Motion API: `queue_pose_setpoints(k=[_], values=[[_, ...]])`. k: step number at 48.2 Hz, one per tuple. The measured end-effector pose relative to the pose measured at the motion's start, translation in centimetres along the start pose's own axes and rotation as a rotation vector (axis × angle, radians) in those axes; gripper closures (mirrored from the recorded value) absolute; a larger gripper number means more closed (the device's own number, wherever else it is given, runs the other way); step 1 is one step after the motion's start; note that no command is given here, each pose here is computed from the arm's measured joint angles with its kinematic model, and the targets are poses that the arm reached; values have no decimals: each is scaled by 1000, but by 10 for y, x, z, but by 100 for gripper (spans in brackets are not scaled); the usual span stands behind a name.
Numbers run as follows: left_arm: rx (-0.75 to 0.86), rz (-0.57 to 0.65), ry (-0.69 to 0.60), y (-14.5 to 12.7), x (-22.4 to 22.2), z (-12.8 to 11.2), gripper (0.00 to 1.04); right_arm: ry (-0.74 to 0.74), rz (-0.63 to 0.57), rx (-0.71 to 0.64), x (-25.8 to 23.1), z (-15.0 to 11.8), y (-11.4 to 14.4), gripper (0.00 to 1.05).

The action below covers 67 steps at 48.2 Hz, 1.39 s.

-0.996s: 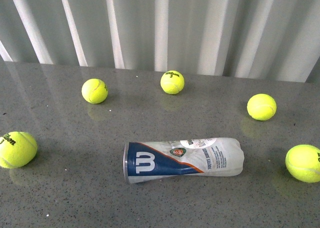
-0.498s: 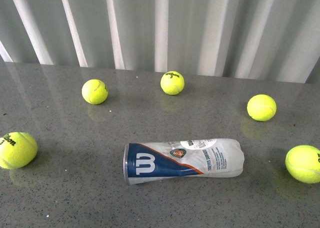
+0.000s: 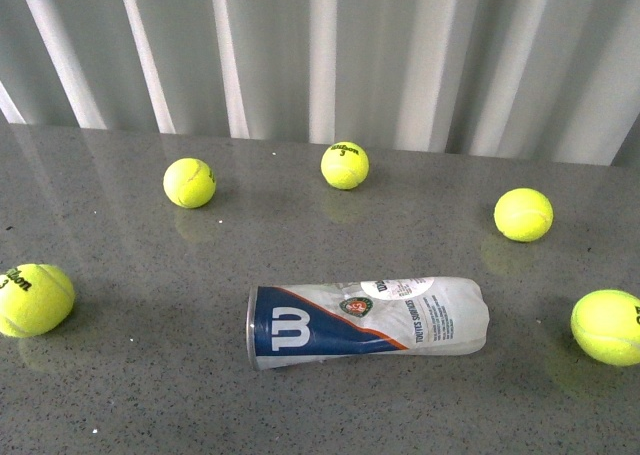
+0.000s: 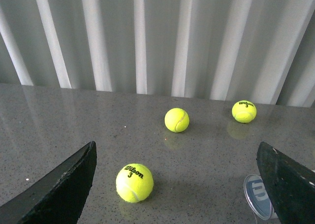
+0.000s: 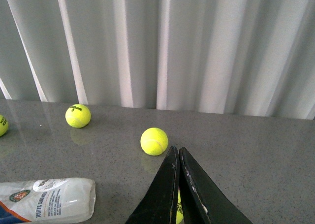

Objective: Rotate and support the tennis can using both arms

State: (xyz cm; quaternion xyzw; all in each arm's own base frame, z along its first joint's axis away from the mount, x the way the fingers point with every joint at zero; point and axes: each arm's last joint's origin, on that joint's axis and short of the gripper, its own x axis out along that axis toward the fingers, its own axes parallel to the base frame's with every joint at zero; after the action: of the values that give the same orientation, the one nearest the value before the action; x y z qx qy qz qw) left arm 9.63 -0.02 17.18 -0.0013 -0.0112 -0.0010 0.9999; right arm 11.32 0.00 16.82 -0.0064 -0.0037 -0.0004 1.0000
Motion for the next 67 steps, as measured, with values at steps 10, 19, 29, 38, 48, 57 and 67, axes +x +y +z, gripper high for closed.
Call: queue_pose_setpoints(k=[10, 19, 29, 38, 48, 57, 67], values=[[0, 0, 0, 0, 0, 0, 7, 0, 0, 0, -3, 0, 0, 101], [0, 0, 0, 0, 0, 0, 7, 1, 0, 0, -6, -1, 0, 101], [0, 0, -1, 0, 0, 0, 7, 6, 2, 2, -16, -3, 0, 101], [0, 0, -1, 0, 0, 0, 7, 6, 2, 2, -16, -3, 0, 78], [0, 0, -1, 0, 0, 0, 7, 6, 2, 2, -16, -3, 0, 32], [-63, 50, 352, -1, 30, 24, 7, 6, 2, 3, -16, -3, 0, 6], [-116, -166, 444, -15, 136, 57, 7, 6, 2, 3, -16, -3, 0, 7]])
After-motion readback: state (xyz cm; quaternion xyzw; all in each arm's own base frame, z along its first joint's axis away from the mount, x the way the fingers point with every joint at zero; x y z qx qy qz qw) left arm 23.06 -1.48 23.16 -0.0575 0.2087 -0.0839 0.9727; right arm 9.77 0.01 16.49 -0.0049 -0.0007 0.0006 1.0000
